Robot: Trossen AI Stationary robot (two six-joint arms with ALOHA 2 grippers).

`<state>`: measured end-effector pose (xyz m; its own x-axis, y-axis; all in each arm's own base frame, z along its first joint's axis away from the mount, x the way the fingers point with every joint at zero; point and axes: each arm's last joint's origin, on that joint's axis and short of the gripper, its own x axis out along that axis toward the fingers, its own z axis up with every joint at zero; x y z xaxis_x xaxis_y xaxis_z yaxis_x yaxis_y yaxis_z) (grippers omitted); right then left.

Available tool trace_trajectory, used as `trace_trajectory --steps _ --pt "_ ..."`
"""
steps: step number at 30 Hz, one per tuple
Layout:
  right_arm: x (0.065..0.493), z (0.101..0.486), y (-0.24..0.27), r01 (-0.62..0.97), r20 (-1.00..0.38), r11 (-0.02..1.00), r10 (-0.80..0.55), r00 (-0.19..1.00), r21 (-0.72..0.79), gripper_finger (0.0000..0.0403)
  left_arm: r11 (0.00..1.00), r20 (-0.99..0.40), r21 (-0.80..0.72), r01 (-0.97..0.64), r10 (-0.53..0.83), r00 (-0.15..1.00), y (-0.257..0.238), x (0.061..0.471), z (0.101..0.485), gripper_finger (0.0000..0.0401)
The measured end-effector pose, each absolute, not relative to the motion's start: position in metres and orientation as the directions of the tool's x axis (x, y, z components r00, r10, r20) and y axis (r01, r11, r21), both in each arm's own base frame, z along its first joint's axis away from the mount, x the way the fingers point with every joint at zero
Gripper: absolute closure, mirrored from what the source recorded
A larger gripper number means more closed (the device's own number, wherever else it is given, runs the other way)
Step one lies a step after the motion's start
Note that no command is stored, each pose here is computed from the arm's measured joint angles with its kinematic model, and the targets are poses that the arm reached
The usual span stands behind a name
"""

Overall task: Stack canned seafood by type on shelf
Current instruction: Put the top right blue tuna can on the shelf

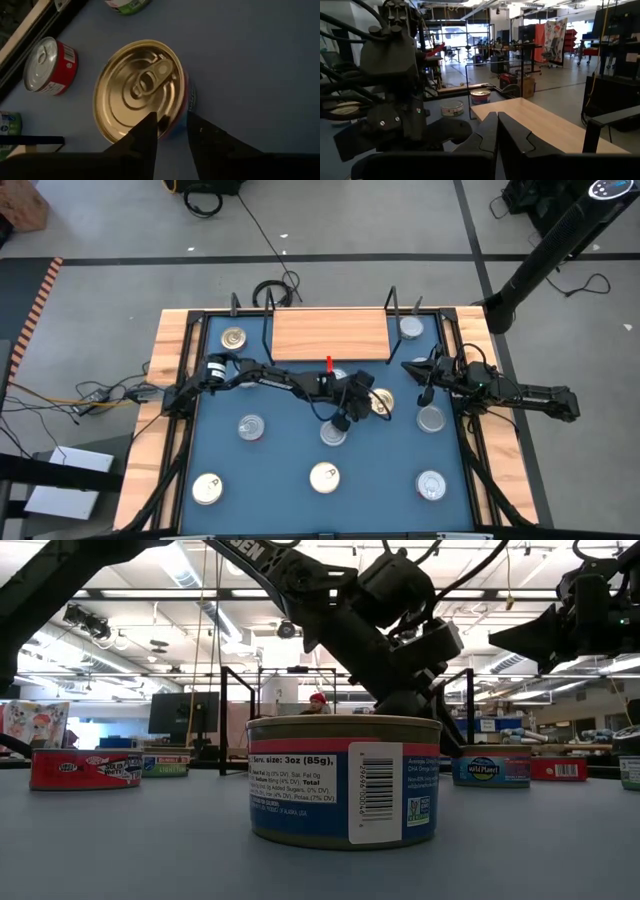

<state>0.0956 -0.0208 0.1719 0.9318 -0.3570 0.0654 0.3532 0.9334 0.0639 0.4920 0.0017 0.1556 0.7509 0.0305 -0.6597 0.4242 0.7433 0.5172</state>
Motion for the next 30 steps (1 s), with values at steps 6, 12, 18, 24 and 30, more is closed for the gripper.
trace_trajectory --steps 6,12,18,24,30 --pt "0.096 0.172 -0.021 0.353 0.065 0.933 -0.357 0.932 0.064 0.038 0.725 -0.677 0.521 0.45 0.029 0.736 0.001 0.49 0.155 0.0306" --pt "0.096 0.172 -0.021 0.354 0.065 0.933 -0.357 0.932 0.064 0.038 0.725 -0.679 0.521 0.452 0.031 0.733 0.0 0.49 0.155 0.0337" --pt "0.096 0.172 -0.021 0.353 0.065 0.933 -0.357 0.932 0.064 0.038 0.709 -0.682 0.528 0.468 0.026 0.731 -0.006 0.49 0.155 0.0364" --pt "0.096 0.172 -0.021 0.353 0.065 0.933 -0.357 0.932 0.064 0.038 0.697 -0.687 0.538 0.474 0.037 0.726 -0.016 0.489 0.155 0.039" --pt "0.096 0.172 -0.021 0.354 0.065 0.933 -0.357 0.932 0.064 0.038 0.727 -0.718 0.502 0.469 0.048 0.694 -0.025 0.486 0.157 0.0398"
